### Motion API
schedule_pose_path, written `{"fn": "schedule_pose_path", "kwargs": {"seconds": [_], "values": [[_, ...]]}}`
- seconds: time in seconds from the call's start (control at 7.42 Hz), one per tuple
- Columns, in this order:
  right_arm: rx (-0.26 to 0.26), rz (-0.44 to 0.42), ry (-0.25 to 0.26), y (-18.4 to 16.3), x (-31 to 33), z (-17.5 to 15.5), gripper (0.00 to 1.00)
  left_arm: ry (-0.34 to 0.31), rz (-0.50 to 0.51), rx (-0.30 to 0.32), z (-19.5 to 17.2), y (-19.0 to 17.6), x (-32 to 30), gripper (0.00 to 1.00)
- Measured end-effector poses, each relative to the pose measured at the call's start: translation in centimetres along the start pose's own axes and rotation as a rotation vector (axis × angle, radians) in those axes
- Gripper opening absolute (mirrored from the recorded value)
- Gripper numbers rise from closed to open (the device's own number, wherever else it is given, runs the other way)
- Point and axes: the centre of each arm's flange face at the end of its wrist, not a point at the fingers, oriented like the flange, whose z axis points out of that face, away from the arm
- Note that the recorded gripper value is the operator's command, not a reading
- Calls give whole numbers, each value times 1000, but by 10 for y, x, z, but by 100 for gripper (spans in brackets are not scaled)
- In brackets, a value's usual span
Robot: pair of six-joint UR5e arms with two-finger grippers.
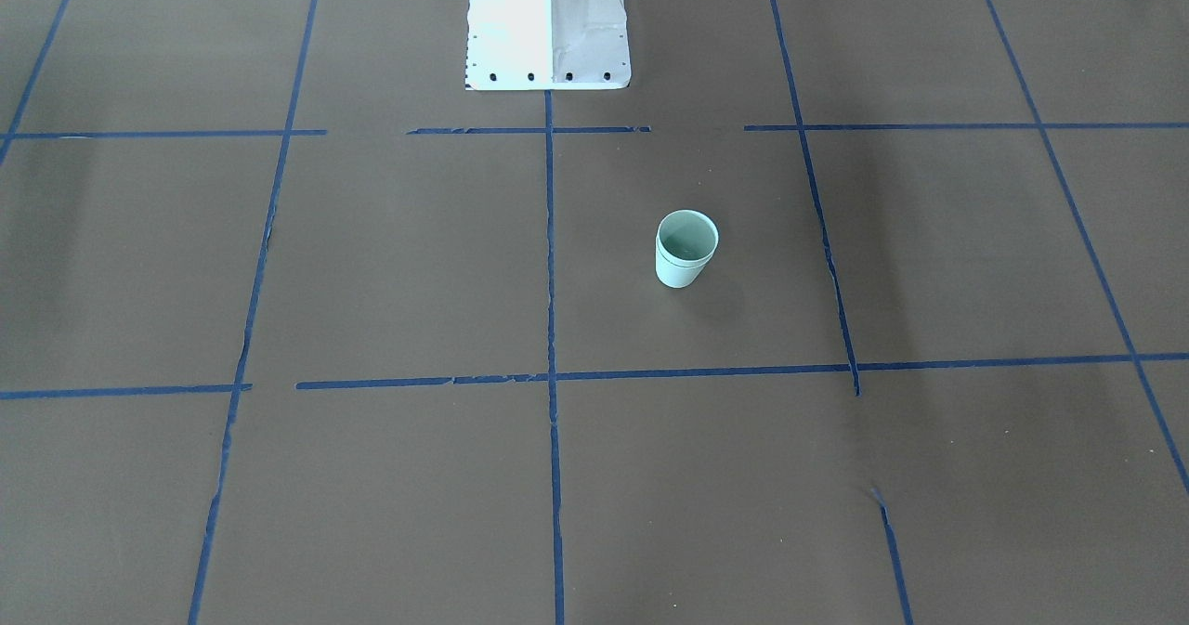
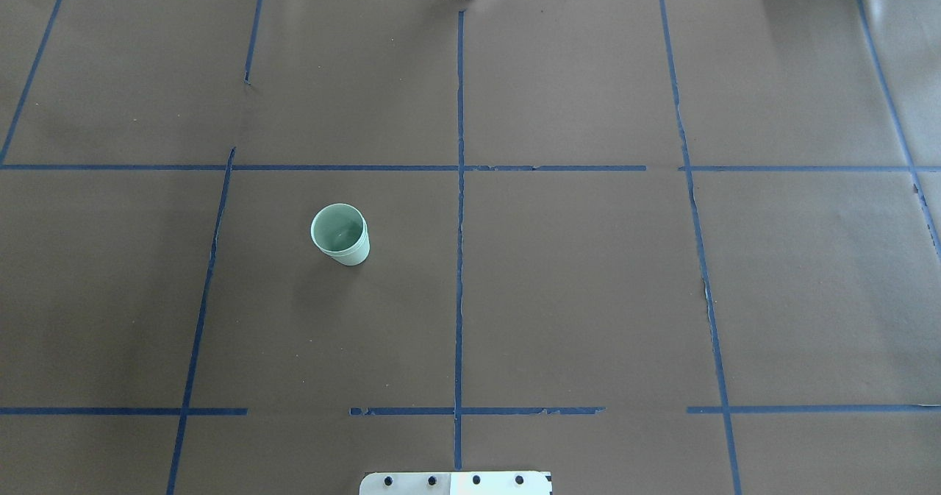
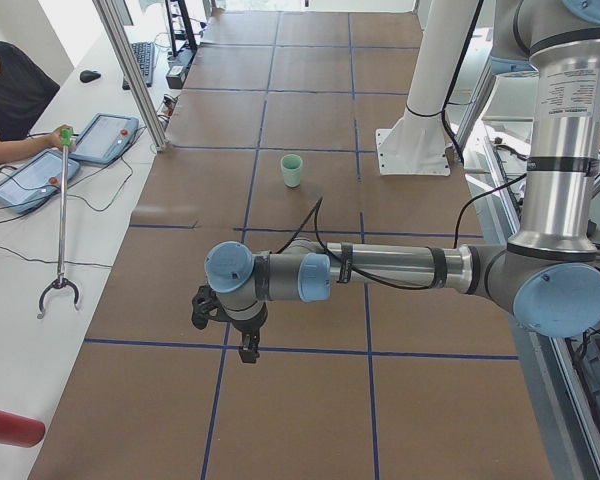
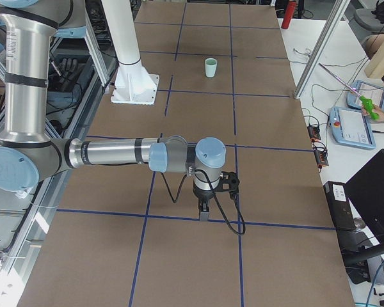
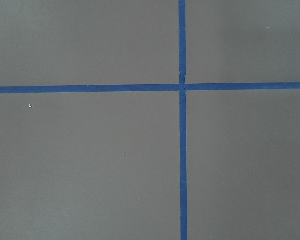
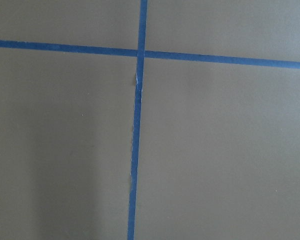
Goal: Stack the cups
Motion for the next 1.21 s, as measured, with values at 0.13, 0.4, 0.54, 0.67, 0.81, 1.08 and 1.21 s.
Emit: {"fn": "schedule_pose_path", "kwargs": {"seconds": [0.13,0.4,0.54,0.67,0.81,1.08,1.21], "values": [[0,0,0,0,0,0,100,0,1,1,-1,-1,1,100],[0,0,0,0,0,0,100,0,3,3,-2,-2,2,100],[0,0,0,0,0,0,100,0,3,4,-2,-3,2,100],[0,0,0,0,0,0,100,-1,3,4,-2,-3,2,100],[0,0,0,0,0,0,100,-1,3,3,-2,-2,2,100],[0,0,0,0,0,0,100,-2,4,4,-2,-3,2,100],[0,0,0,0,0,0,100,-2,5,5,-2,-3,2,100]]}}
